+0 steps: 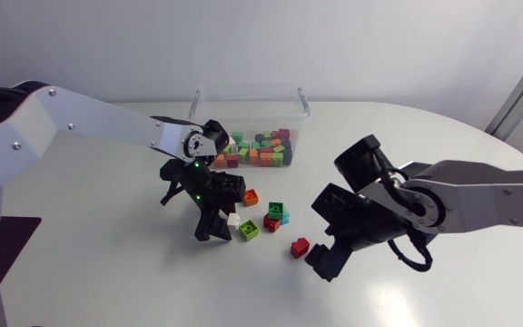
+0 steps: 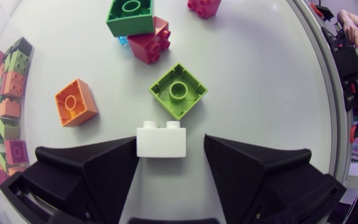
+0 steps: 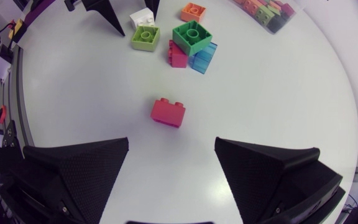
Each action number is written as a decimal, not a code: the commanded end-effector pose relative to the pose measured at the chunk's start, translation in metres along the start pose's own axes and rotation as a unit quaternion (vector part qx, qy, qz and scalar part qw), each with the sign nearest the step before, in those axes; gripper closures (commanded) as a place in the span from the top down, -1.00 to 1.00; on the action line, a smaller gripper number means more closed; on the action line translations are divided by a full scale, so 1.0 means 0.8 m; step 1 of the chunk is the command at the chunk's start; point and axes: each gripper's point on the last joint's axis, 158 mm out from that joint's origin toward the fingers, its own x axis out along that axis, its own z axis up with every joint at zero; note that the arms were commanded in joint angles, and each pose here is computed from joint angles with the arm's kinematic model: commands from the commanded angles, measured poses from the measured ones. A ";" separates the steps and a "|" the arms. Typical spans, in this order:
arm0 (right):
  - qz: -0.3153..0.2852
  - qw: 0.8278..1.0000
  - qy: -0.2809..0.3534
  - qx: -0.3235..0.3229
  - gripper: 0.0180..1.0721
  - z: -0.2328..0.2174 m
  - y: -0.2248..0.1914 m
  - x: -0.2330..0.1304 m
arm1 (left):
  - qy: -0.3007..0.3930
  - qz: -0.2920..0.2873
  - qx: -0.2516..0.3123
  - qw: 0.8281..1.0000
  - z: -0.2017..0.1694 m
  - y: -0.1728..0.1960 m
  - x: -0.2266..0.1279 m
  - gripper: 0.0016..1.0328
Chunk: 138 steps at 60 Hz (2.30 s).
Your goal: Place the duplo bricks in the container
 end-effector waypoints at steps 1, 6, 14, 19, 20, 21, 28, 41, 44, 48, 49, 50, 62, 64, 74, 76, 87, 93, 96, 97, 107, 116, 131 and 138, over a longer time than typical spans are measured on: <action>-0.001 1.000 -0.004 0.007 0.90 0.014 0.002 0.004 | -0.003 -0.014 0.016 1.000 0.006 0.000 0.008 0.12; -0.007 1.000 0.005 0.009 0.90 0.017 0.002 0.012 | 0.001 -0.025 0.006 1.000 0.003 0.000 0.012 0.00; -0.016 1.000 0.022 0.015 0.90 0.017 0.003 0.023 | 0.002 -0.027 -0.008 1.000 0.005 0.003 0.009 -0.07; -0.020 0.999 0.033 0.022 0.84 0.017 0.002 0.031 | 0.008 -0.042 -0.026 0.999 0.006 -0.002 0.005 -0.16; -0.020 0.999 0.033 0.022 0.84 0.018 0.002 0.032 | 0.010 -0.045 -0.027 0.999 0.006 -0.003 0.005 -0.17; -0.021 0.999 0.033 0.022 0.84 0.019 0.001 0.032 | 0.010 -0.046 -0.028 0.999 0.006 -0.003 0.004 -0.17; -0.024 0.998 0.049 0.027 0.79 0.017 0.002 0.043 | 0.014 -0.051 -0.046 0.998 0.003 -0.008 -0.010 -0.26; -0.020 0.996 0.077 0.034 0.67 0.013 0.003 0.059 | 0.014 -0.049 -0.077 0.996 -0.003 -0.021 -0.040 -0.33; -0.021 0.996 0.080 0.037 0.62 0.013 0.003 0.061 | 0.011 -0.042 -0.081 0.996 -0.002 -0.022 -0.048 -0.33; -0.024 0.995 0.089 0.037 0.61 0.011 0.002 0.065 | 0.005 -0.026 -0.086 0.996 0.001 -0.021 -0.064 -0.33; -0.025 0.995 0.091 0.037 0.60 0.010 0.002 0.066 | 0.003 -0.020 -0.087 0.996 0.003 -0.021 -0.069 -0.33; -0.025 0.995 0.093 0.037 0.60 0.010 0.002 0.066 | 0.002 -0.018 -0.088 0.996 0.003 -0.021 -0.071 -0.33; -0.036 0.993 0.106 0.036 0.20 0.007 -0.002 0.072 | -0.026 0.046 -0.112 0.992 0.020 -0.007 -0.125 -0.33; -0.036 0.993 0.108 0.034 0.08 0.006 -0.001 0.072 | -0.031 0.056 -0.114 0.991 0.024 -0.006 -0.135 -0.33; -0.041 0.993 0.109 0.031 -0.26 0.007 -0.002 0.073 | -0.060 0.111 -0.137 0.983 0.040 0.012 -0.178 -0.33; -0.040 0.993 0.108 0.031 -0.33 0.007 -0.002 0.073 | -0.065 0.117 -0.141 0.981 0.042 0.015 -0.184 -0.33; -0.042 0.993 0.105 0.031 -0.37 0.008 -0.003 0.063 | -0.107 0.180 -0.177 0.962 0.054 0.059 -0.218 -0.33; -0.049 0.994 0.087 0.039 -0.37 0.019 -0.014 0.042 | -0.129 0.205 -0.198 0.950 0.063 0.085 -0.230 -0.32; -0.054 0.995 0.076 0.044 -0.37 0.026 -0.022 0.030 | -0.141 0.217 -0.207 0.943 0.068 0.099 -0.237 -0.32; -0.054 0.995 0.074 0.044 -0.37 0.028 -0.022 0.029 | -0.144 0.221 -0.207 0.942 0.069 0.103 -0.238 -0.32; -0.065 0.996 0.045 0.051 -0.37 0.049 -0.040 -0.005 | -0.172 0.252 -0.243 0.921 0.080 0.152 -0.260 -0.32; -0.072 0.996 0.016 0.052 -0.37 0.069 -0.047 -0.029 | -0.181 0.275 -0.269 0.905 0.078 0.188 -0.265 -0.31; -0.084 0.994 -0.034 0.058 -0.37 0.105 -0.060 -0.062 | -0.215 0.321 -0.331 0.861 0.054 0.257 -0.285 -0.29; -0.089 0.993 -0.052 0.060 -0.37 0.118 -0.066 -0.075 | -0.225 0.324 -0.351 0.849 0.048 0.279 -0.286 -0.29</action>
